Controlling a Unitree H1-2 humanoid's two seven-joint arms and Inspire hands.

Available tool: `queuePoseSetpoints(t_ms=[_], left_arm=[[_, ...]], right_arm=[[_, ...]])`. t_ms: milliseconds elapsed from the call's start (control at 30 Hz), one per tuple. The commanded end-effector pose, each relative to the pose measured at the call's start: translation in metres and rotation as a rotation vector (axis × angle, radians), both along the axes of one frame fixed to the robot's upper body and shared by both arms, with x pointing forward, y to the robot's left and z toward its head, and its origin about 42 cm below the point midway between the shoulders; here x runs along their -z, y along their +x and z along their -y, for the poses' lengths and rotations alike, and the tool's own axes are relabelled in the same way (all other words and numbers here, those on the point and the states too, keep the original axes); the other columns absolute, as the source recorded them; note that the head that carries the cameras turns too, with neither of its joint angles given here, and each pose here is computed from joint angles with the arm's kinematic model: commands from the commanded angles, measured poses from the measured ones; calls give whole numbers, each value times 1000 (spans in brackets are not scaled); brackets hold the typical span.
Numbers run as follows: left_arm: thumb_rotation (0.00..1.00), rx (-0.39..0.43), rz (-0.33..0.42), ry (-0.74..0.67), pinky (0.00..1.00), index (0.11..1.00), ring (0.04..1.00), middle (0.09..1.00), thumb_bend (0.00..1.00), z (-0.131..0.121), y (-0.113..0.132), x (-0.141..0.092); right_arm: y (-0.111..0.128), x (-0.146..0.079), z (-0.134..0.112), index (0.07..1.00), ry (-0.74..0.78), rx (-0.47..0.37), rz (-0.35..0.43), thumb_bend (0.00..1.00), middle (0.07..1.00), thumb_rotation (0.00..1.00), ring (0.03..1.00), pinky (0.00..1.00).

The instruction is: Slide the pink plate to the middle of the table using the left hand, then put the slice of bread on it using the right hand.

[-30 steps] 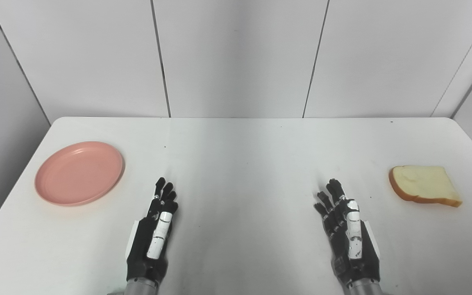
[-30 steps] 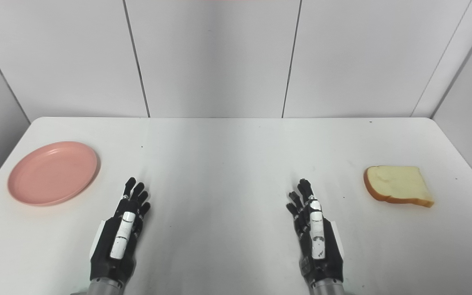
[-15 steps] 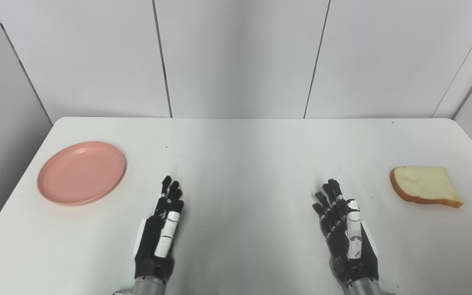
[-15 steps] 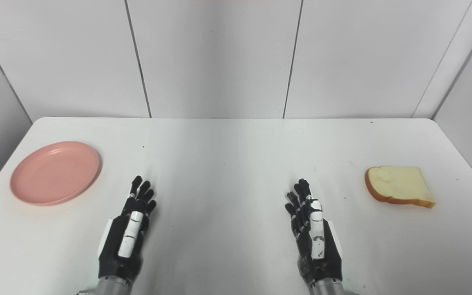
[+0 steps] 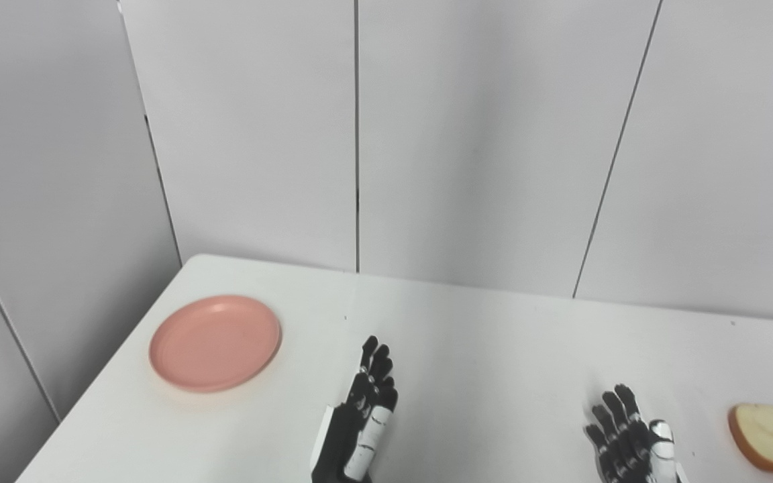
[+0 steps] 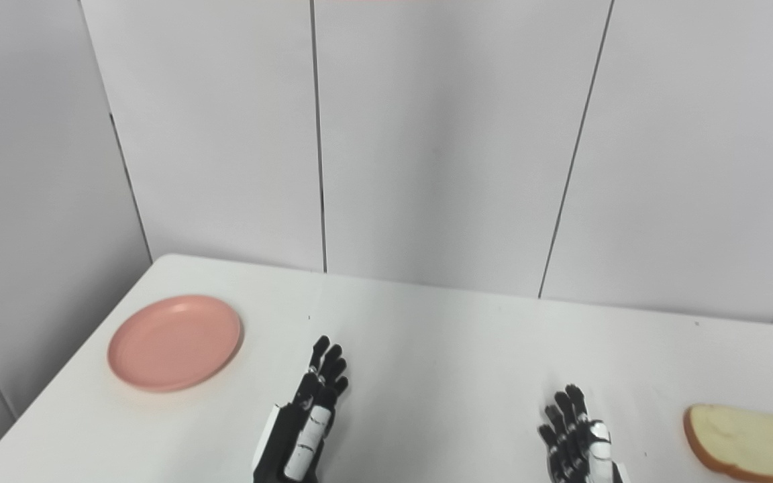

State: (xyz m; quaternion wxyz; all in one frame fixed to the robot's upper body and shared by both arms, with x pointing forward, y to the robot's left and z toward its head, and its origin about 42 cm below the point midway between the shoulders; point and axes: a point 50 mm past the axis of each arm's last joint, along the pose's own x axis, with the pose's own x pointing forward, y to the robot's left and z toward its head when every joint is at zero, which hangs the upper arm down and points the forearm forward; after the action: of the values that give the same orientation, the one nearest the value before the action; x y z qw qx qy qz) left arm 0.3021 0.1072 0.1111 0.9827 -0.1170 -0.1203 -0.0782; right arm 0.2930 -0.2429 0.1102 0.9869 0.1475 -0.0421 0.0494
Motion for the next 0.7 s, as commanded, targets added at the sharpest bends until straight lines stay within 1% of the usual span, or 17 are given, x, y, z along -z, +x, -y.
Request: queuePoseSetpoints(t_ms=[0,233,400,500,567,600,667], left_arm=[[706,-8,-103,30,1000,1000,1000,1000,729,-3,-19,44],[696,-9,-97,34,1000,1000,1000,1000,721,-4,-16,48],[699,-16,-96,21,1000,1000,1000,1000,726,-9,-18,45],[748,-34,-92,-1,1000,1000,1000,1000,797,-15,-20,37],[764,-47,-73,-28,999,1000,1000,1000,836,-21,-19,29],[765,-53,-61,-40,999,1000,1000,1000,839,-24,-17,23],[766,-62,-35,-63,991,1000,991,1000,895,-30,-12,9]], right_arm=[[-37,67,14,1000,13,29,-183,680,1000,1000,1000,1000],[-35,70,12,1000,17,26,-186,635,1000,1000,1000,1000],[-38,68,8,1000,19,32,-167,617,1000,1000,1000,1000],[-41,63,4,1000,37,47,-155,611,1000,1000,1000,1000],[-42,62,4,1000,39,54,-150,618,1000,1000,1000,1000],[-43,61,3,1000,37,57,-148,619,1000,1000,1000,1000],[-43,60,2,1000,34,61,-147,631,1000,1000,1000,1000]])
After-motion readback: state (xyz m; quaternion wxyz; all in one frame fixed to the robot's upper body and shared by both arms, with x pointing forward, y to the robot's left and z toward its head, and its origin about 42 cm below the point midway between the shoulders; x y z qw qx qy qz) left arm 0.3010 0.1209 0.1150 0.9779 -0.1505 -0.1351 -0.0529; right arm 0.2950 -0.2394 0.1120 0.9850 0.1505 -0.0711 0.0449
